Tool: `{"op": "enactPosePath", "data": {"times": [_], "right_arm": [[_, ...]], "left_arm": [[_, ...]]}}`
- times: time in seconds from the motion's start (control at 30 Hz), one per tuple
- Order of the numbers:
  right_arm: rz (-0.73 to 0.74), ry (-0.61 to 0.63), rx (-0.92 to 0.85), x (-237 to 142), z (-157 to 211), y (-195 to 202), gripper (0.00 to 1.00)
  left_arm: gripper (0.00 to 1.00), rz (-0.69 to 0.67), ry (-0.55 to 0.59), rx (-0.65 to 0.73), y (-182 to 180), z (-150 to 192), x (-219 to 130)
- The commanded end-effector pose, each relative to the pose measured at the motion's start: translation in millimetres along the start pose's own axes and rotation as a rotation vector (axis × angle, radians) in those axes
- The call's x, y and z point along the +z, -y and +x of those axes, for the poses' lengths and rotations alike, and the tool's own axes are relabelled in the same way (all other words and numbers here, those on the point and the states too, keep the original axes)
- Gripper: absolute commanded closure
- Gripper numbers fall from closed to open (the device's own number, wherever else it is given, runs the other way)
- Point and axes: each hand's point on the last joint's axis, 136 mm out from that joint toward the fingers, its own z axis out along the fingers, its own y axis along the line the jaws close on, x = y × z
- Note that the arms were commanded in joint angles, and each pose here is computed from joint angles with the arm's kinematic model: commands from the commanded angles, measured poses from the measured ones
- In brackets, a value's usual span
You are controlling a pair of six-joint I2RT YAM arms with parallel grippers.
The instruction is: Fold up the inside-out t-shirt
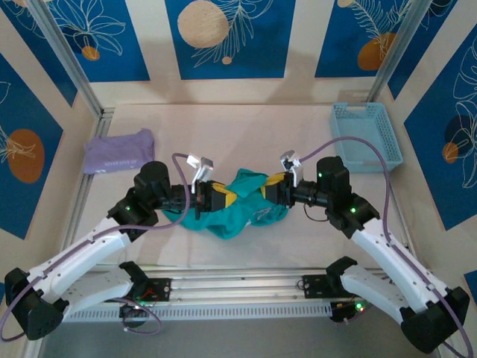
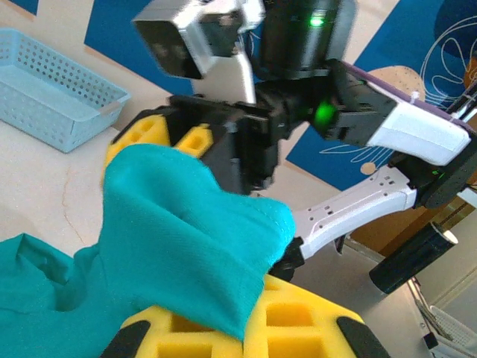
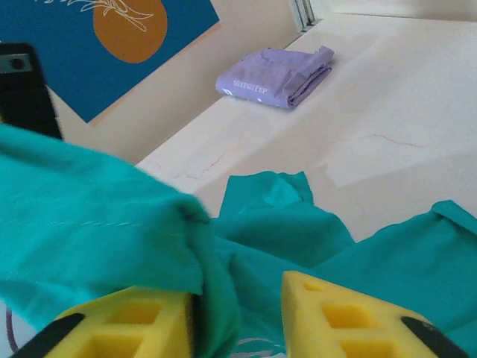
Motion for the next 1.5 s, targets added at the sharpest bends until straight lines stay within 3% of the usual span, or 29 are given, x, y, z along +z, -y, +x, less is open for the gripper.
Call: {"op": "enactPosePath", "data": {"times": [0.0, 0.2, 0.37, 0.43, 0.5, 0.57, 0.67, 0.77, 0.83, 1.0, 1.1, 1.27, 1.47], "right_arm": [[0.113, 0.041, -0.159, -15, -10, -2, 0.58], [0.215, 0.075, -0.349, -11, -18, 1, 0.47], [0.125, 0.093, -0.368, 5, -30, -13, 0.46], [0.029, 0.108, -0.367, 7, -36, -31, 0.55], [-0.096, 0.100, -0.341, 6, -39, -51, 0.80], [-0.232, 0.071, -0.282, 3, -37, -71, 0.96], [-0.400, 0.035, -0.172, -1, -37, -93, 1.00], [-0.475, 0.031, -0.078, -1, -42, -103, 1.00], [-0.476, 0.039, -0.014, 3, -47, -101, 1.00], [-0.415, 0.053, 0.175, 22, -57, -84, 1.00], [-0.382, 0.056, 0.242, 33, -58, -77, 1.00], [-0.308, 0.061, 0.290, 45, -56, -62, 1.00], [-0.283, 0.049, 0.295, 53, -50, -57, 1.00]], "left_arm": [[0.99, 0.014, 0.020, 0.018, 5, -14, 0], [0.99, 0.034, -0.001, -0.001, 6, -10, 2], [0.99, 0.040, -0.027, 0.000, 6, -5, 2], [0.99, 0.030, -0.040, 0.000, 5, -3, 0], [0.99, 0.020, -0.035, -0.008, 2, -4, -4], [0.97, 0.024, -0.004, -0.017, 1, -9, -8], [0.90, 0.054, 0.057, -0.044, -1, -20, -15], [0.71, -0.006, 0.089, -0.085, -18, -24, -20], [0.67, -0.116, 0.100, -0.114, -38, -24, -25], [0.49, -0.547, 0.061, -0.101, -93, -9, -58], [0.41, -0.705, 0.044, -0.079, -105, -2, -81], [0.35, -0.781, 0.040, -0.036, -92, -1, -99], [0.37, -0.583, -0.019, 0.042, -56, -5, -60]]}}
